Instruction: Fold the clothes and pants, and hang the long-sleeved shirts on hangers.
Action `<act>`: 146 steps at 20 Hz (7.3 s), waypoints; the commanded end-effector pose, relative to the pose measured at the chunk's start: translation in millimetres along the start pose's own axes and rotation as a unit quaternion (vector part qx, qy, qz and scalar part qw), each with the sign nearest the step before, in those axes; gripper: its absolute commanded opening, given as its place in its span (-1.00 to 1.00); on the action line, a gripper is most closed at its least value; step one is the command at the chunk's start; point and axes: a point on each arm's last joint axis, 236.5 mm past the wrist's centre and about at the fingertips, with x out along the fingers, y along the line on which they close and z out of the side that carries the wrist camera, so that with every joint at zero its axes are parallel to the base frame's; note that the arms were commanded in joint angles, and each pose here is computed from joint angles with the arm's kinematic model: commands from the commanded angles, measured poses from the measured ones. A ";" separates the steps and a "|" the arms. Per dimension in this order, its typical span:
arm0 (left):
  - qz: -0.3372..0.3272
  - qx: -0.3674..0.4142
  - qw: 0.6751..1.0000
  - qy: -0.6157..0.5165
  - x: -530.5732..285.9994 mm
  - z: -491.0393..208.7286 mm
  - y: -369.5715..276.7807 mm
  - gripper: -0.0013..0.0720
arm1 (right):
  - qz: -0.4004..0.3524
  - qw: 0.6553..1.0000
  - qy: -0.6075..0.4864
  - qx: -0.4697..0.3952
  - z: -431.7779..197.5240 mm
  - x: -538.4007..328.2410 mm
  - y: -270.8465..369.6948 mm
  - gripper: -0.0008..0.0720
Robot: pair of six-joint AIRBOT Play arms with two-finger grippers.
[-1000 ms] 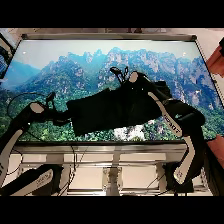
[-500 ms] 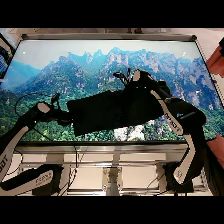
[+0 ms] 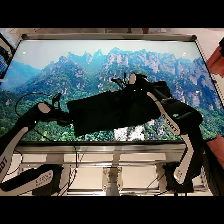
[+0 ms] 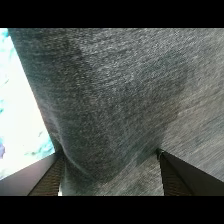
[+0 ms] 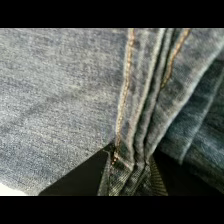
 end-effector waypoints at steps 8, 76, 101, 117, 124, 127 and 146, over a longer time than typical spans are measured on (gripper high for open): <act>0.010 0.001 1.000 -0.009 -25.2 0.4 11.2 0.96 | -0.019 0.999 -0.022 -0.039 7.4 -60.0 18.8 0.35; -0.217 0.277 0.930 0.103 63.4 -1.1 -387.9 0.84 | -0.085 0.972 -0.162 0.147 -67.7 -255.0 -158.6 0.35; 0.182 0.251 0.951 -0.003 -75.8 48.3 -117.4 0.78 | 0.017 0.997 -0.038 0.058 -27.3 -26.0 -43.7 -0.46; 0.254 0.167 0.952 -0.027 -89.3 -5.5 -16.6 0.79 | -0.110 0.874 -0.121 0.457 -310.2 -229.3 -328.6 -0.92; 0.251 0.154 0.955 -0.034 -88.9 -4.3 -17.7 0.79 | -0.071 0.735 -0.197 0.645 -470.5 -250.9 -338.6 -0.84; 0.250 0.154 0.955 -0.035 -88.7 -3.5 -18.2 0.78 | -0.062 0.702 -0.233 0.670 -481.9 -257.9 -337.2 0.29; 0.216 0.147 0.964 -0.038 -79.5 -5.8 -31.7 0.78 | -0.024 0.968 -0.202 0.149 -159.4 -226.5 -22.0 -0.92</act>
